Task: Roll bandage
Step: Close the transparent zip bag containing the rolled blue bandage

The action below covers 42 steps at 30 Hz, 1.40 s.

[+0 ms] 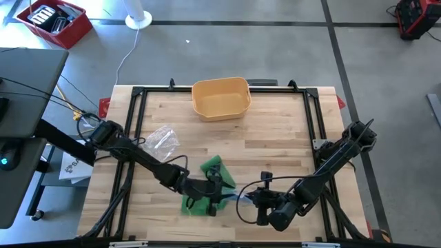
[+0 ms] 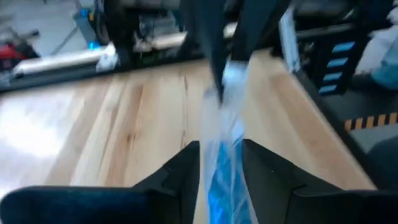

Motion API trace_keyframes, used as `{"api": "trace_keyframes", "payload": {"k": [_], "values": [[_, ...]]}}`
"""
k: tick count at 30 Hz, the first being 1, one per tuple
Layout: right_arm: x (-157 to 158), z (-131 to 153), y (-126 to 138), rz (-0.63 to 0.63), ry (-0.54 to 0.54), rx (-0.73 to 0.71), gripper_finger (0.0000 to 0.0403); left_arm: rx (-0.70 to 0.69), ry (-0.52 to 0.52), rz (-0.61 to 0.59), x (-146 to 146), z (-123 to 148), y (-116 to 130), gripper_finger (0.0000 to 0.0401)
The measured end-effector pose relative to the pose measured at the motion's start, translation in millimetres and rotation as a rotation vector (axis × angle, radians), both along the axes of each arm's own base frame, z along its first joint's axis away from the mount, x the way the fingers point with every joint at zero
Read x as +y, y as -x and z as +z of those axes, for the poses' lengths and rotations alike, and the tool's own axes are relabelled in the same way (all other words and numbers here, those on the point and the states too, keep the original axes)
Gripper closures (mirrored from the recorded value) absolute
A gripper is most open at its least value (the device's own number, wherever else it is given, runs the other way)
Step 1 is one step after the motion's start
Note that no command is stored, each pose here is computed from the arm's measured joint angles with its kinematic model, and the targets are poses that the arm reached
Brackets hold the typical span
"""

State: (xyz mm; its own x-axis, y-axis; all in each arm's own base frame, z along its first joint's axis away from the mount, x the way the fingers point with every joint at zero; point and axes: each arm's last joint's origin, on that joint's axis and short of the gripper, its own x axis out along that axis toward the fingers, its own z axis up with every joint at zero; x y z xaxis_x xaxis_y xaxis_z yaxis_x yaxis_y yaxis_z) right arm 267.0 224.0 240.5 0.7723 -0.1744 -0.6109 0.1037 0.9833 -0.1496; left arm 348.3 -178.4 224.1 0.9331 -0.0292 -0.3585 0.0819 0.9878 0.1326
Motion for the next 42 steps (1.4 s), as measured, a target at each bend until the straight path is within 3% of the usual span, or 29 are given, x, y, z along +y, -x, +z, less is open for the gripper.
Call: {"api": "trace_keyframes", "payload": {"k": [7,15,25,30,34,42], "values": [[0,0,0,0.000,0.002,0.001,0.0403,-0.174,-0.007,-0.017,-3,22,-1,0.0279],[0,0,0,-0.001,0.003,0.004,0.0403,-0.179,-0.039,-0.015,-6,6,-10,0.0291],[0,0,0,-0.002,0.003,0.006,0.0403,-0.222,-0.058,-0.013,-8,-8,-19,0.0366],[0,-1,1,0.005,0.005,0.016,0.0403,-0.228,-0.057,-0.005,-7,-15,-23,0.0384],[0,-1,1,0.005,0.003,0.012,0.0403,-0.257,-0.028,0.025,-4,-20,-29,0.0366],[0,-1,0,-0.007,0.007,-0.002,0.0403,-0.190,-0.023,0.036,1,-21,-27,0.0259]]}}
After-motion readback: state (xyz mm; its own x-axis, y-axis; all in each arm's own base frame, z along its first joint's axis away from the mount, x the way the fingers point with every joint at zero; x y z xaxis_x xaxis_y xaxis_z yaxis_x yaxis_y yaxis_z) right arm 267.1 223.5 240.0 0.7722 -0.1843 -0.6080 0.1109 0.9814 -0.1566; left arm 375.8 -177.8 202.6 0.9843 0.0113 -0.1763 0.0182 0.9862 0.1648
